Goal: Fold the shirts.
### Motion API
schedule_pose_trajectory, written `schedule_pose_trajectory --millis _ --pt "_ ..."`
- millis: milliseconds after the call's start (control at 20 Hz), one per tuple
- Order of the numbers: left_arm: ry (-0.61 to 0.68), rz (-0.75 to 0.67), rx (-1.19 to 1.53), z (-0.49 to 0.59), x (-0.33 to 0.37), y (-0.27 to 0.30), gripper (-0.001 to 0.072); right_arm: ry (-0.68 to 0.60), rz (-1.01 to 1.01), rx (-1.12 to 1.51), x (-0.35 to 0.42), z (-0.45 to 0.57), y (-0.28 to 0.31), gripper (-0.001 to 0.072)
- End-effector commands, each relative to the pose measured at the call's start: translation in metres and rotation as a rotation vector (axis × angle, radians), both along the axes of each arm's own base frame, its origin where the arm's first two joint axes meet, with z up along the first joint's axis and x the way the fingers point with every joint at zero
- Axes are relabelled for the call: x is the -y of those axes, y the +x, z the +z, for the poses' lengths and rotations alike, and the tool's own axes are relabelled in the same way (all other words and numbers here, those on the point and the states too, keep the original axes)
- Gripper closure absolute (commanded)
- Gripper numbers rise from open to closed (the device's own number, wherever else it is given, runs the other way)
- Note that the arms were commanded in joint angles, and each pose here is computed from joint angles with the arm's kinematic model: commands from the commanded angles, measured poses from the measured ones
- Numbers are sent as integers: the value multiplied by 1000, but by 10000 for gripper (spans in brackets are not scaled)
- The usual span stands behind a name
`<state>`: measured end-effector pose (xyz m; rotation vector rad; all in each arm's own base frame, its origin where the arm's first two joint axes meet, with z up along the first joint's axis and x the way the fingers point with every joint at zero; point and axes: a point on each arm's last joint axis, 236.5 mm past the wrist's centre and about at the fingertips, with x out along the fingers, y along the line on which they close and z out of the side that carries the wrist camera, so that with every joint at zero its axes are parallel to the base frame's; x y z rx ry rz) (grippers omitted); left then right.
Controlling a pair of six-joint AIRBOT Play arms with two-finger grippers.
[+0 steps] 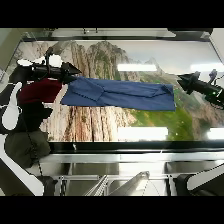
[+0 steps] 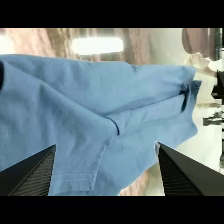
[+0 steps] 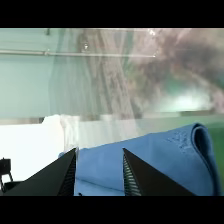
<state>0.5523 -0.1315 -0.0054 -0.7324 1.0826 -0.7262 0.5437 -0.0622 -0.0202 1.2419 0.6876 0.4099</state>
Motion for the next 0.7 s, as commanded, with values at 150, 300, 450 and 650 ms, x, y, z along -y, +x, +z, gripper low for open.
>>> schedule_pose_trajectory --millis 150,300,450,650 --pt "-13 30 120 49 -29 21 8 -253 217 -60 12 -27 -39 217" --pt "-16 -58 156 75 -23 9 587 -390 294 -142 26 -56 -60 14" --pt "-20 -117 158 82 -8 -1 703 -416 336 -170 22 -68 -67 14" --pt "-29 -153 122 68 18 -9 702 -424 387 -168 -6 -75 -62 14"
